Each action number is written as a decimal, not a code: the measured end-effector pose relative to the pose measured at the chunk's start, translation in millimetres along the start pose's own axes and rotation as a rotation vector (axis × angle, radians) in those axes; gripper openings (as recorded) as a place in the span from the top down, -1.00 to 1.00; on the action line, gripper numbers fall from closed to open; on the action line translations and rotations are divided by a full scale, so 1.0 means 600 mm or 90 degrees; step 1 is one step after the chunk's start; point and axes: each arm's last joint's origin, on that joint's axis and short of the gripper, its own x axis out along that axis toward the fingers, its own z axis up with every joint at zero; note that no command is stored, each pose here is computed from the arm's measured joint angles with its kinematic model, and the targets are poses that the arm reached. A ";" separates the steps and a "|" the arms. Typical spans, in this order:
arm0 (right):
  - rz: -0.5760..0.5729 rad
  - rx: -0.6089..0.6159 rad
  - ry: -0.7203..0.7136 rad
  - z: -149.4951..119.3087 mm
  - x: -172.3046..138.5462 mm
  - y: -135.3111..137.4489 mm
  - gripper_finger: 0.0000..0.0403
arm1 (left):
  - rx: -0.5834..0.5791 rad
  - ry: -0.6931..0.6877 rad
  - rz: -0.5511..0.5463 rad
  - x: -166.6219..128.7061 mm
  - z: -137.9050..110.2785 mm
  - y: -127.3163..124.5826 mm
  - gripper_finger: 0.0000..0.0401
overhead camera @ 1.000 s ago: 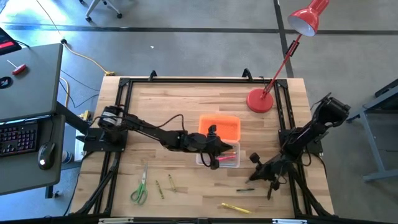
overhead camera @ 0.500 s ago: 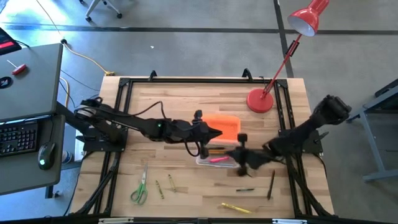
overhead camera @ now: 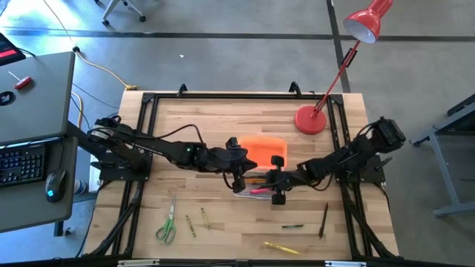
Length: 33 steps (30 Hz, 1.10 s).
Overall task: Pick & place school supplies into a supply box
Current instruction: Put the dark green crayon into the supply box
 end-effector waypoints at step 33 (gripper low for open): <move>0.120 -0.055 -0.083 -0.110 -0.144 0.258 0.53 | -0.032 0.000 -0.004 -0.001 -0.001 -0.004 0.73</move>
